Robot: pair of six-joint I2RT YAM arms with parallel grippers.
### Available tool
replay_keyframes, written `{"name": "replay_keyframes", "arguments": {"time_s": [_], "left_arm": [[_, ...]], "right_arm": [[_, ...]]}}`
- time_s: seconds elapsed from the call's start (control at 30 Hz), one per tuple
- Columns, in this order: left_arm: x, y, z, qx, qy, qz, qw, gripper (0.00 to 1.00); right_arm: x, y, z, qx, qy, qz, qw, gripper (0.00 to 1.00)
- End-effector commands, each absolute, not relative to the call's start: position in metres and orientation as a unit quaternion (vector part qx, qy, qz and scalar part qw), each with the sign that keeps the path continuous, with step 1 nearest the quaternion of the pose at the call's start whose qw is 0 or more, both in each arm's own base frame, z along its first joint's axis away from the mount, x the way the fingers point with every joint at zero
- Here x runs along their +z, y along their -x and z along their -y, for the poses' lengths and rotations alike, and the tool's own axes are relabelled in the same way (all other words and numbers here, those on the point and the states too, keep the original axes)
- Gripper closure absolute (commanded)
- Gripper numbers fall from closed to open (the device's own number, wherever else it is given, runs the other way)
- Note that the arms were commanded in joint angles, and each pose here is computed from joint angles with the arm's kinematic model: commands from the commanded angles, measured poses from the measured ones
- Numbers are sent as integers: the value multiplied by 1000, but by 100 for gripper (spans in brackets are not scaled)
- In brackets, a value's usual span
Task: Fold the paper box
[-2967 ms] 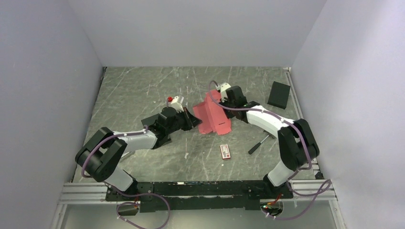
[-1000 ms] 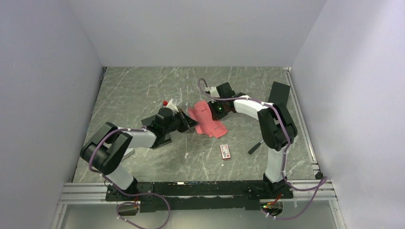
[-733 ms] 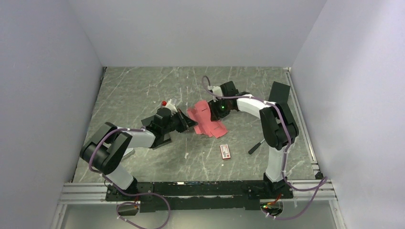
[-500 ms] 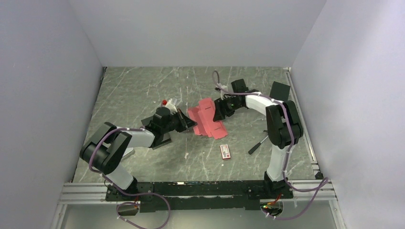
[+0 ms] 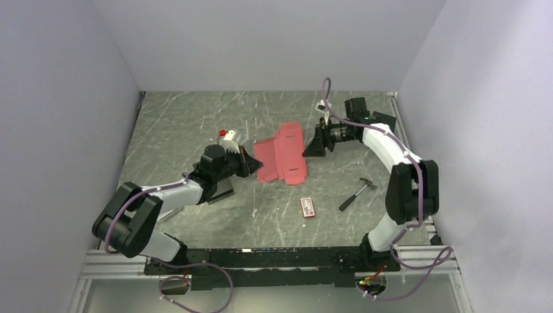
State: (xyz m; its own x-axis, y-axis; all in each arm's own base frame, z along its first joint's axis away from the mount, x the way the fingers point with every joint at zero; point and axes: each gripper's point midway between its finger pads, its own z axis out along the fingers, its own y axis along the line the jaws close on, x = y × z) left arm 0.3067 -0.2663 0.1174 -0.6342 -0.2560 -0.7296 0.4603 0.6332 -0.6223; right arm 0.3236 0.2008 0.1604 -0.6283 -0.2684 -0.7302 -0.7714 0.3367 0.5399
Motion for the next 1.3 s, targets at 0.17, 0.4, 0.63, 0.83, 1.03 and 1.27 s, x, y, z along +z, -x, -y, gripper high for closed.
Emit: {"name": "replay_keyframes", "arguments": {"time_s": [0.17,0.4,0.63,0.83,1.03,1.27], "left_arm": [[146,-306,244,-386,-143,-757,508,100],[176,-284,243,-401,-214,-693,560,100],[207,-259,243,-428,-255,-635,590,100],[226,-244,245,-448,-276,-605,597,100],[236,-238,248,-459,-288,-593,595,100],[241,-232,253,-475,-302,-585,584,100]], "right_arm": [[229,-322,-159,440,361,-724,390,36],[203,-339,-155,416,405,-692,429,44],[198,-354,-159,428,413,-673,440,46],[220,-335,-172,455,445,-635,437,44],[254,-301,-181,471,484,-592,440,39],[268,-270,-202,489,523,-556,423,39]]}}
